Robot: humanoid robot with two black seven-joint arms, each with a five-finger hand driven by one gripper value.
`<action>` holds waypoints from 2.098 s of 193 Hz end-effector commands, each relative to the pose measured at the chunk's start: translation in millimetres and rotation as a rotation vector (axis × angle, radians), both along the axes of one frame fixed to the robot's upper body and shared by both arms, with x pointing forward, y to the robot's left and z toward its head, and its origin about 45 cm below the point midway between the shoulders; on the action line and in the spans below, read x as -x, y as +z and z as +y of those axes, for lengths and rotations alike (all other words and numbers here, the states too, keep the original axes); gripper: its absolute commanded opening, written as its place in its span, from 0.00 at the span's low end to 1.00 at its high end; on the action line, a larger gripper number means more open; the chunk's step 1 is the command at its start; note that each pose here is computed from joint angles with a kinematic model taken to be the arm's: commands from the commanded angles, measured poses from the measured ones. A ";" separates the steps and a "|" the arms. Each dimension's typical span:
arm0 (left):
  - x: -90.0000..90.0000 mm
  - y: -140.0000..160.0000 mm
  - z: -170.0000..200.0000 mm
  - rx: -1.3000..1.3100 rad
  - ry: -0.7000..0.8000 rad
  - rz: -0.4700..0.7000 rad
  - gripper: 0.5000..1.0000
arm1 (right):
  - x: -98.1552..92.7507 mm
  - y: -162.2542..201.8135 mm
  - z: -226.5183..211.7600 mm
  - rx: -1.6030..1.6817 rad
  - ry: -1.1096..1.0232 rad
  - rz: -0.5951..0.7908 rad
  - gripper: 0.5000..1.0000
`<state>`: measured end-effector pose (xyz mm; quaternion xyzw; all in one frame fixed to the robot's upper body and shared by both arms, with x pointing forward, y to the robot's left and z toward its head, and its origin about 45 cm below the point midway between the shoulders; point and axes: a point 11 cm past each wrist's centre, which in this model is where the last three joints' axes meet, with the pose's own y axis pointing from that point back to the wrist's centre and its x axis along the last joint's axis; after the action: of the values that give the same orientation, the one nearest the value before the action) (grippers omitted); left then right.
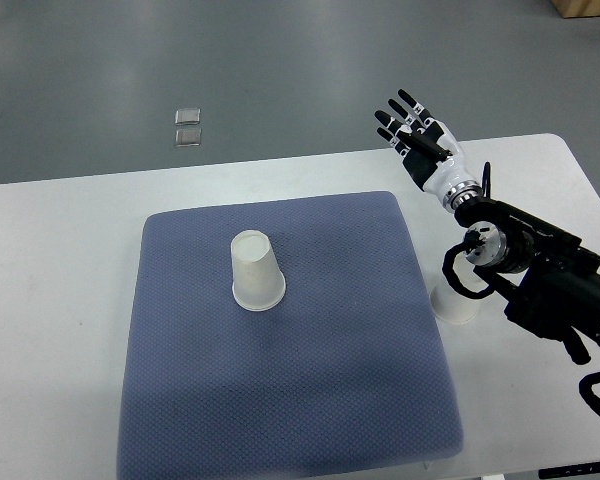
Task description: Stack paper cups
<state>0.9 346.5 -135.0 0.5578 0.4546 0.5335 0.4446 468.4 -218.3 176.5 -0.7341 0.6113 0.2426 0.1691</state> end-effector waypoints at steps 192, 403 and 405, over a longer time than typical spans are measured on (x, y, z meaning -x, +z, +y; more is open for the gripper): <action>-0.1 0.3 2.1 -0.006 0.001 0.001 1.00 | -1.9 2.7 -1.7 0.003 -0.003 -0.005 0.83; -0.1 0.2 1.6 -0.005 0.000 0.000 1.00 | 22.5 117.6 -71.0 0.844 0.393 -0.388 0.83; -0.1 0.2 1.6 -0.005 0.000 0.000 1.00 | 24.5 118.0 -71.2 0.859 0.407 -0.391 0.83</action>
<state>1.1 348.1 -134.7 0.5588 0.4536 0.5345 0.4430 463.0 -281.0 288.5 -0.8554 0.5091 -0.0923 -0.0253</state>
